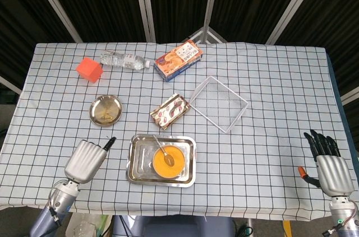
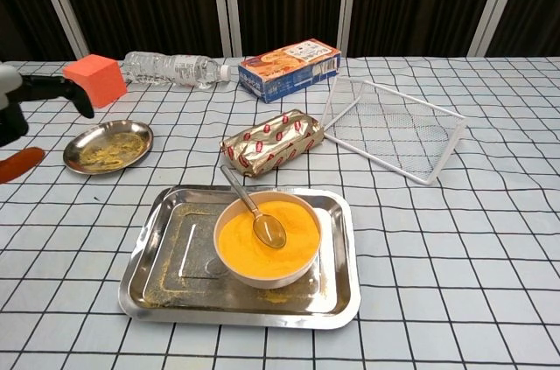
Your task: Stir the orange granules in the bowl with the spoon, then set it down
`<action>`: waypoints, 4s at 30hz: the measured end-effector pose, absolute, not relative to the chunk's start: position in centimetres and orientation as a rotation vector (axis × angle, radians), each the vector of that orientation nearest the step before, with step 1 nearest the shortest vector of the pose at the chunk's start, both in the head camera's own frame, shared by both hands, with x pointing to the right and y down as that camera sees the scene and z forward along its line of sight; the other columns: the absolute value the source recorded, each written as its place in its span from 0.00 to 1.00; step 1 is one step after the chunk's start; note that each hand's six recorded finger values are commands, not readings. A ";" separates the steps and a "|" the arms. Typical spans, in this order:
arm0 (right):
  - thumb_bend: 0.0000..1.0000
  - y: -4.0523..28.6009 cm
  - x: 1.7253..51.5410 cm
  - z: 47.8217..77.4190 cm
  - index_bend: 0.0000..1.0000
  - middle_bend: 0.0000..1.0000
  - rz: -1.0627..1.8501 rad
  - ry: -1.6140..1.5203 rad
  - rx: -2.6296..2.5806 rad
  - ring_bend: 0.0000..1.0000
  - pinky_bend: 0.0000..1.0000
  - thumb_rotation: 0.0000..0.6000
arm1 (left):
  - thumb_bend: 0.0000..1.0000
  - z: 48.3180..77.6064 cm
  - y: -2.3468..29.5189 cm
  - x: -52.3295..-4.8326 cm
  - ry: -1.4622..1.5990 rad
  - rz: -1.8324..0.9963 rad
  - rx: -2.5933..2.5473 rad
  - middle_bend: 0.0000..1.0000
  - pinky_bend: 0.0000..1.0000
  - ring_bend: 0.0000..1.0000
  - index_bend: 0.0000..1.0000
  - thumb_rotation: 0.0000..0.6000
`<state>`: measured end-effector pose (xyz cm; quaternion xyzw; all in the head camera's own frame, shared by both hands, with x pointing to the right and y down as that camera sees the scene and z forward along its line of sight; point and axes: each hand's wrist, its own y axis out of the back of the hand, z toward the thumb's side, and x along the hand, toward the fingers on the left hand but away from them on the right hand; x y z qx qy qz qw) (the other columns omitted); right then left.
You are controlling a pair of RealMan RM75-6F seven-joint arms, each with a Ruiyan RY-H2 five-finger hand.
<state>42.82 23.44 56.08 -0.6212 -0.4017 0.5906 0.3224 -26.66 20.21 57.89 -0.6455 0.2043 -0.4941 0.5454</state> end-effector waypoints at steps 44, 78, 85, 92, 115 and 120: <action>0.36 23.3 43.0 56.0 0.00 0.00 1.550 -1.082 -1.655 0.00 0.00 1.00 | 0.77 64.5 18.9 -12.0 -0.029 -1.203 -1.415 0.92 0.94 0.91 0.33 1.00; 0.36 23.4 43.0 56.1 0.00 0.00 1.556 -1.086 -1.653 0.00 0.00 1.00 | 0.57 62.9 20.7 -15.9 -0.054 -1.253 -1.516 0.92 0.94 0.91 0.35 1.00; 0.36 23.4 43.1 56.1 0.00 0.00 1.557 -1.087 -1.654 0.00 0.00 1.00 | 0.15 62.1 19.6 -16.4 0.066 -1.258 -1.515 0.92 0.94 0.91 0.35 1.00; 0.36 23.4 43.0 56.1 0.00 0.00 1.556 -1.083 -1.653 0.00 0.00 1.00 | 0.15 60.7 17.3 -18.1 0.269 -1.303 -1.556 0.92 0.94 0.91 0.46 1.00; 0.36 23.4 43.1 56.1 0.00 0.00 1.559 -1.091 -1.659 0.00 0.00 1.00 | 0.28 63.4 20.1 -14.9 0.253 -1.259 -1.575 0.93 0.94 0.92 0.54 1.00; 0.36 23.4 43.0 56.0 0.00 0.00 1.558 -1.093 -1.660 0.00 0.00 1.00 | 0.35 63.8 19.9 -14.8 0.259 -1.266 -1.569 0.93 0.95 0.92 0.55 1.00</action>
